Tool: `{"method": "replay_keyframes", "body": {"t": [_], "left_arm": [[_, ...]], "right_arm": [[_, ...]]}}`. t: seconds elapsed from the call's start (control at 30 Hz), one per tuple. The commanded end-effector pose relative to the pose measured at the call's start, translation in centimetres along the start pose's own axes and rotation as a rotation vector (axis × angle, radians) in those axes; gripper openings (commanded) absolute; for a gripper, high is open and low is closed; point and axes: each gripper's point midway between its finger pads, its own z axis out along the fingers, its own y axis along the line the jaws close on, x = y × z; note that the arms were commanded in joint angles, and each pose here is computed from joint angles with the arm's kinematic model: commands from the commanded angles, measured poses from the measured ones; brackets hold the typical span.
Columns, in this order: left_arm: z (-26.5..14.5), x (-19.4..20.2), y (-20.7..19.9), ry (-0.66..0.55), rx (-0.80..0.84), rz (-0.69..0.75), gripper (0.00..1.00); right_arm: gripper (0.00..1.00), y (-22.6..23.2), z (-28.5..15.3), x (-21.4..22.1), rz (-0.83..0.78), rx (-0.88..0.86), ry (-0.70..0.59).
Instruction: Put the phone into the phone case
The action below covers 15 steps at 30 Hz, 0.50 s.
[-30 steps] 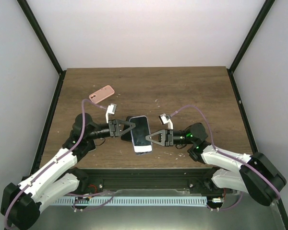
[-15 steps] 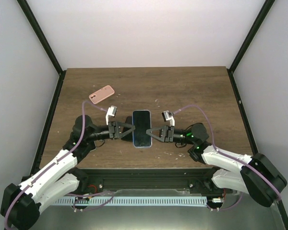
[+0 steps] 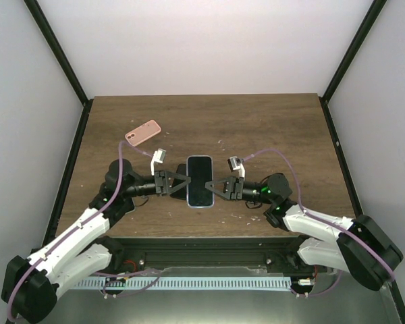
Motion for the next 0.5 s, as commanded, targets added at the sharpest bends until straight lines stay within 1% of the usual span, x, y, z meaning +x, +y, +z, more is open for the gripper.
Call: {"method": "replay_keyframes", "body": {"t": [0.0, 0.07, 0.17, 0.27, 0.47], "left_arm": [[-0.1, 0.2, -0.3, 0.011, -0.016, 0.009, 0.26], [-0.2, 0.3, -0.1, 0.013, -0.015, -0.003, 0.35], [-0.1, 0.9, 0.2, 0.031, -0.001, -0.041, 0.43], [-0.1, 1.6, 0.5, 0.048, 0.026, -0.077, 0.46], [-0.2, 2.1, 0.8, 0.059, 0.023, -0.096, 0.46]], "right_arm": [[0.09, 2.9, 0.2, -1.6, -0.081, -0.080, -0.074], [0.08, 3.1, 0.2, -2.2, -0.077, -0.077, -0.104], [0.08, 3.4, 0.3, -3.1, -0.076, -0.076, -0.144], [0.08, 3.6, 0.3, -3.9, -0.076, -0.075, -0.182], [0.07, 3.4, 0.6, -4.6, -0.077, -0.060, -0.201]]}}
